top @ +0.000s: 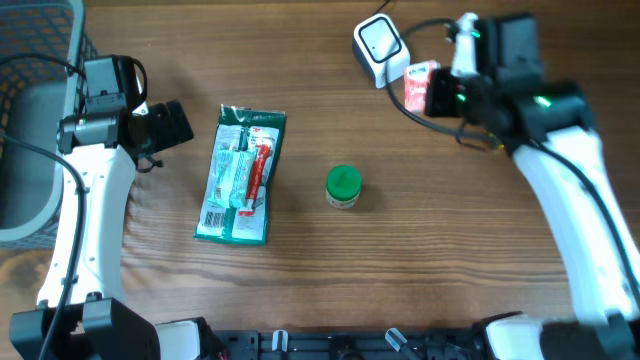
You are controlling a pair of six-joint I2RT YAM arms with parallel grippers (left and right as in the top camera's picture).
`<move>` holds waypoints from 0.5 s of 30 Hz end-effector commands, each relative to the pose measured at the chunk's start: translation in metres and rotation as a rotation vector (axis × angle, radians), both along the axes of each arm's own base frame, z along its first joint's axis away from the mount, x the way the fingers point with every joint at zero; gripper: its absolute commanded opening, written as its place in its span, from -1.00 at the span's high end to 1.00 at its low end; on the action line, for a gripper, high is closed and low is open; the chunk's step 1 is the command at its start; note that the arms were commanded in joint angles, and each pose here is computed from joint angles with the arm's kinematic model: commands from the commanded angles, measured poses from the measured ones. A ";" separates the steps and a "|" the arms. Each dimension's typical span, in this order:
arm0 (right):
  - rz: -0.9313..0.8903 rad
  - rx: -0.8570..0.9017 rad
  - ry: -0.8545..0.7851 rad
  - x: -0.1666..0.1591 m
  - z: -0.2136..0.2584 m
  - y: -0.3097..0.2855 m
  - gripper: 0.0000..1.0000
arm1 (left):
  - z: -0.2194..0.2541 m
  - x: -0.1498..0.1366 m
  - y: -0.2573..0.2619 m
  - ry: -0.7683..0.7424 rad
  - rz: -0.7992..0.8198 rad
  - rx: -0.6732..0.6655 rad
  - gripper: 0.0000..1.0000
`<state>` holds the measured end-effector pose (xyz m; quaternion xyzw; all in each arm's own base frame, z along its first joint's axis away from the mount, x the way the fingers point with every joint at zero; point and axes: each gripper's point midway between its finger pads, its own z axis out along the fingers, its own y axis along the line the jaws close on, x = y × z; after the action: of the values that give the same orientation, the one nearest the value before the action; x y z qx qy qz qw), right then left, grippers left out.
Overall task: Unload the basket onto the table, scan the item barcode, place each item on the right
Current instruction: 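Carry the tissue pack with the right gripper up to the scanner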
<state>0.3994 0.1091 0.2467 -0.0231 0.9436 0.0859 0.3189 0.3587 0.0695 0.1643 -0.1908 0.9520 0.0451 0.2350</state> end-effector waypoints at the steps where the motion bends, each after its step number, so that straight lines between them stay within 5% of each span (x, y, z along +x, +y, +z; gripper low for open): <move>1: 0.025 -0.288 -0.087 0.045 -0.027 0.000 0.92 | -0.001 0.000 0.003 0.000 0.016 0.004 -1.00; 10: 0.031 -0.811 -0.330 0.131 -0.066 0.027 0.92 | 0.000 0.000 0.003 -0.001 0.016 0.004 -1.00; 15: -0.006 -0.821 -0.378 0.151 -0.087 0.033 0.91 | -0.001 0.000 0.003 0.000 0.016 0.004 -1.00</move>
<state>0.5437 0.1478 0.1662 -0.1608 0.8364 -0.2627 0.4535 0.3587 0.0695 0.1643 -0.1908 0.9520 0.0451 0.2350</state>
